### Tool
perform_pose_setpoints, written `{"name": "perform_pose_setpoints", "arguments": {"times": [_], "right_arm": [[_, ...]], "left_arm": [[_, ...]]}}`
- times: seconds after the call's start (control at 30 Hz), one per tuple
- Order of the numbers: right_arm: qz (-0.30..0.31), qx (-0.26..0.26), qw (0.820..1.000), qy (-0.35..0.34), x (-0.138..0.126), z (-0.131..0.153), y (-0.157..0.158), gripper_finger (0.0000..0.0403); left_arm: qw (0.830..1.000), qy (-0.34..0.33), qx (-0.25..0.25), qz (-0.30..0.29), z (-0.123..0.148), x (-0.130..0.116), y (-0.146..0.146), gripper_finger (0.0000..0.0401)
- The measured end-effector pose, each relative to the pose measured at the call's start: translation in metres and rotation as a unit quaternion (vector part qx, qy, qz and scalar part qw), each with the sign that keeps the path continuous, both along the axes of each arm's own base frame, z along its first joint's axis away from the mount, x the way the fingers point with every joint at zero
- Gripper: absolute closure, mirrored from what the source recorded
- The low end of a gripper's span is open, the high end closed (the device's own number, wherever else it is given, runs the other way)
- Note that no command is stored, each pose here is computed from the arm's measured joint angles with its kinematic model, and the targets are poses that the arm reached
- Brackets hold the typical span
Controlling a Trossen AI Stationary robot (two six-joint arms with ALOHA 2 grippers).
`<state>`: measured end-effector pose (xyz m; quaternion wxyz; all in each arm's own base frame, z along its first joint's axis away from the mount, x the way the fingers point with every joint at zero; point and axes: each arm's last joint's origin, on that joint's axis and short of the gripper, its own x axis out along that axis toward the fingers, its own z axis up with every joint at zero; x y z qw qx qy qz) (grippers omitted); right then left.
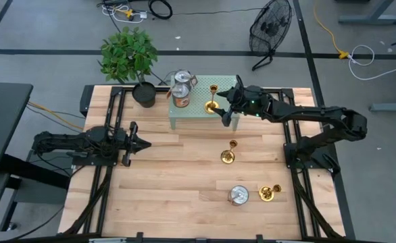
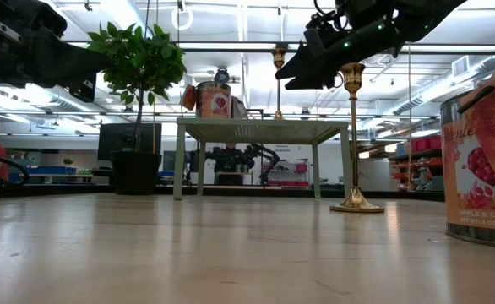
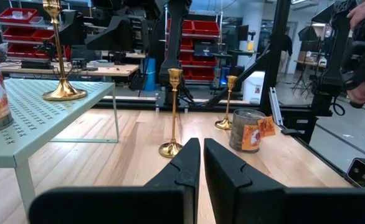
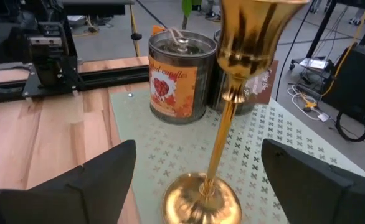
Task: Pick & Place candle stick holders
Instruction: Put the top left gold candle holder on the shelf
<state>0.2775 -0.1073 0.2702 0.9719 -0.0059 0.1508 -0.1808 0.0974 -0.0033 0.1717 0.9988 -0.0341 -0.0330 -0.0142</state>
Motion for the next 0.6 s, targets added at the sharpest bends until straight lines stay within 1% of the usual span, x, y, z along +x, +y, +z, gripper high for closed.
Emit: {"name": "perform_pose_setpoints", "arguments": {"times": [0.43,0.6], "right_arm": [[-0.003,0.003,1.000,0.003,0.010,-0.012,-0.005,0.0052],[-0.003,0.003,1.000,0.001,0.010,-0.012,-0.005,0.0052]], "left_arm": [[1.000,0.000,0.000,0.000,0.000,0.000,0.000,0.0371],[1.000,0.000,0.000,0.000,0.000,0.000,0.000,0.0371]]}}
